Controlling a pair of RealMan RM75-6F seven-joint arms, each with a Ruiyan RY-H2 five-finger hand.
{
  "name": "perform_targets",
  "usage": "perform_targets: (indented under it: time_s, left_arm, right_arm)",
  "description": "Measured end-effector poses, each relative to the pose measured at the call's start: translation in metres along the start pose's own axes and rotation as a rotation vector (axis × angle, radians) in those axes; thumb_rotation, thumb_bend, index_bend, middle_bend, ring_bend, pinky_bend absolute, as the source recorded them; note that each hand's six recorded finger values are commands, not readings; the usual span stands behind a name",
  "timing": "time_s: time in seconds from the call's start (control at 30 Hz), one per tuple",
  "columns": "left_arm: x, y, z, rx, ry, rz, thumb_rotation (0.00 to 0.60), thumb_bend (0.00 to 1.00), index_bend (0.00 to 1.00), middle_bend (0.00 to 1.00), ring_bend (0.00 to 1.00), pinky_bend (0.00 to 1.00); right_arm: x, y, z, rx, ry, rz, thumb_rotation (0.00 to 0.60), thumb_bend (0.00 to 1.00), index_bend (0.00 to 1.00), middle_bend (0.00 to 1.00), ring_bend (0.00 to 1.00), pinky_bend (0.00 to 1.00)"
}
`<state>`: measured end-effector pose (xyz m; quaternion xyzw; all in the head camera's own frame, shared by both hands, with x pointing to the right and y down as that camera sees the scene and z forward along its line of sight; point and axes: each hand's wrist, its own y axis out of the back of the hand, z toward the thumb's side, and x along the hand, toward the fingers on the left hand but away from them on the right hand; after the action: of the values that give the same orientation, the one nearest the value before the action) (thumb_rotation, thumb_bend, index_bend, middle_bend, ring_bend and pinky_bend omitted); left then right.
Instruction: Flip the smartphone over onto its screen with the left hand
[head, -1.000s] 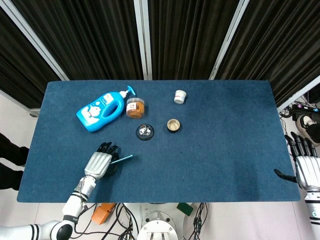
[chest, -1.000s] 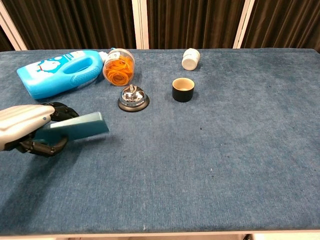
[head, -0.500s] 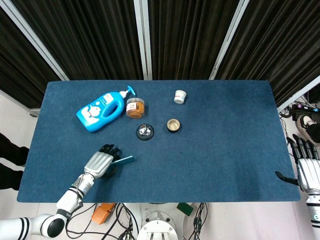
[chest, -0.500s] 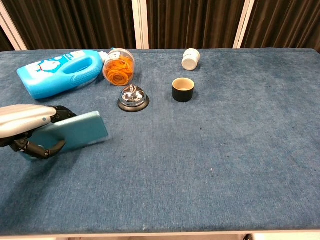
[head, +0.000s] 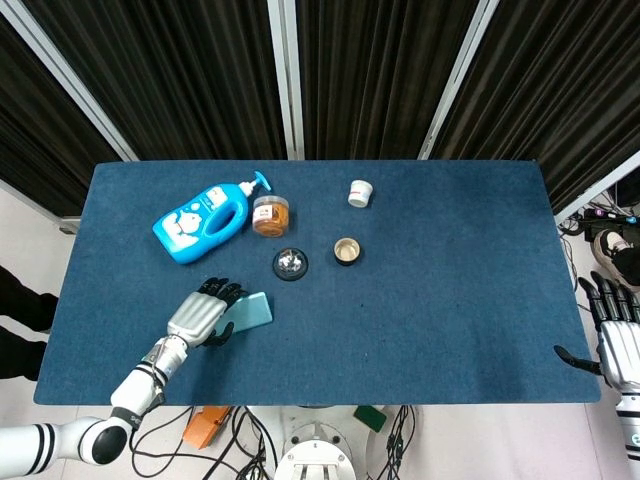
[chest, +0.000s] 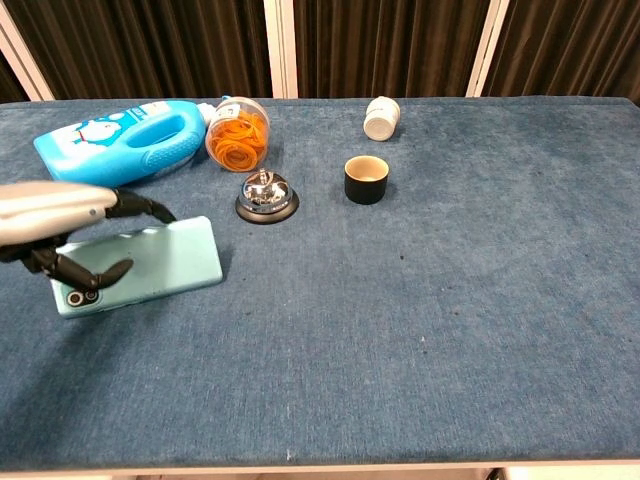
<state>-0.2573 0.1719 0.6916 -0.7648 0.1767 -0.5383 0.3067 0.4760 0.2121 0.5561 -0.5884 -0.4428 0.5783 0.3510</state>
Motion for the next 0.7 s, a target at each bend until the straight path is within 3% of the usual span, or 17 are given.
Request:
perform_targets:
  time_s: [0.23, 0.47, 0.53, 0.6, 0.7]
  left_arm:
    - [-0.022, 0.031, -0.021, -0.057, 0.075, 0.174, 0.600, 0.50, 0.13, 0.07, 0.00, 0.00]
    - [-0.076, 0.064, -0.073, -0.055, 0.250, 0.457, 0.600, 0.23, 0.13, 0.07, 0.00, 0.00]
    - [-0.097, 0.066, -0.090, -0.035, 0.309, 0.514, 0.600, 0.20, 0.13, 0.07, 0.00, 0.00]
    - [-0.123, 0.063, -0.107, -0.018, 0.373, 0.543, 0.600, 0.19, 0.13, 0.07, 0.00, 0.00]
    - [-0.157, 0.054, -0.126, -0.013, 0.440, 0.526, 0.600, 0.19, 0.13, 0.07, 0.00, 0.00]
  right_arm:
    - [0.001, 0.005, -0.003, 0.002, -0.005, -0.013, 0.600, 0.17, 0.00, 0.00, 0.00, 0.00]
    - [0.000, 0.009, -0.005, -0.007, 0.007, -0.011, 0.600, 0.17, 0.00, 0.00, 0.00, 0.00]
    - [0.000, 0.010, -0.003, -0.018, 0.021, -0.006, 0.600, 0.17, 0.00, 0.00, 0.00, 0.00]
    - [0.000, 0.011, 0.000, -0.026, 0.040, 0.001, 0.600, 0.17, 0.00, 0.00, 0.00, 0.00]
    - [0.000, 0.011, 0.006, -0.038, 0.069, 0.010, 0.600, 0.17, 0.00, 0.00, 0.00, 0.00]
